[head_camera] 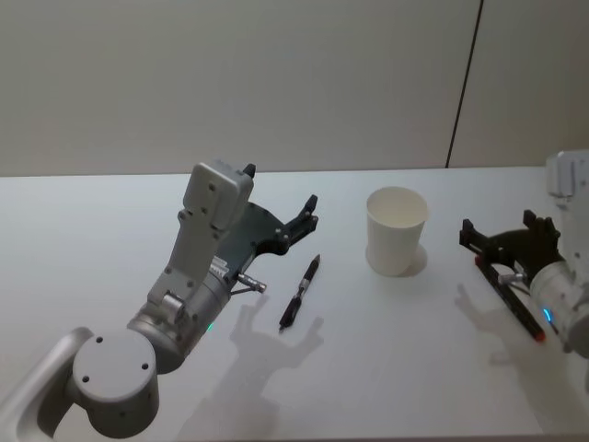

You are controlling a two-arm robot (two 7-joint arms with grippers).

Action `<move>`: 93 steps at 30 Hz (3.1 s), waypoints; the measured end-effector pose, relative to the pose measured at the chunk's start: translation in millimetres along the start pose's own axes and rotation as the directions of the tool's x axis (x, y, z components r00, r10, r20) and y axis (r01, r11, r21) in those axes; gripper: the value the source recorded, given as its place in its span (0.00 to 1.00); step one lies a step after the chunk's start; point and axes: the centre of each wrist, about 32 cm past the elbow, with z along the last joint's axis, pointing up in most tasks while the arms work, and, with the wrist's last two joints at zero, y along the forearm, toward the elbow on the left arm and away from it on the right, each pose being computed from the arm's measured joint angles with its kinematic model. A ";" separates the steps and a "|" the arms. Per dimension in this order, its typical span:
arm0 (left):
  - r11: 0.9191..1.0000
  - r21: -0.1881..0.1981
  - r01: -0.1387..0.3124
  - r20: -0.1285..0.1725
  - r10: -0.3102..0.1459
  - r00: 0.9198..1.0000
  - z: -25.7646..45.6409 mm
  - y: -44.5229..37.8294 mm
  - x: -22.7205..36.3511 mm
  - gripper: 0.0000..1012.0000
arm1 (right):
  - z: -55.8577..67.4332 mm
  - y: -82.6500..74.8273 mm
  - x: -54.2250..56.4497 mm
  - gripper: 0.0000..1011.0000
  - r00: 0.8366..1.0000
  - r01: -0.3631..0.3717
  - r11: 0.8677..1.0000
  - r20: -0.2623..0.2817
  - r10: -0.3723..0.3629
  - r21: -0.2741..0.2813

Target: Place the pen into the pen holder.

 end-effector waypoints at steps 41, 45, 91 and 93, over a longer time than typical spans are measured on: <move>1.000 0.000 0.000 0.000 0.000 1.000 0.0 0.0 0.0 0.99 | -39.7 51.6 20.5 0.79 1.000 0.014 0.969 -0.019 -0.019 -0.247; 1.000 0.000 0.000 0.000 0.000 1.000 0.0 0.0 0.0 0.99 | -42.4 52.9 21.9 0.68 1.000 0.012 0.966 -0.024 -0.019 -0.258; 1.000 0.000 0.000 0.000 0.000 1.000 0.0 0.0 0.0 0.99 | -35.3 32.1 20.4 0.18 0.988 -0.153 0.985 0.015 0.152 0.082; 1.000 0.000 0.000 0.000 0.000 1.000 0.0 0.0 0.0 0.99 | -33.4 31.2 20.5 0.18 0.987 -0.158 0.980 0.017 0.158 0.119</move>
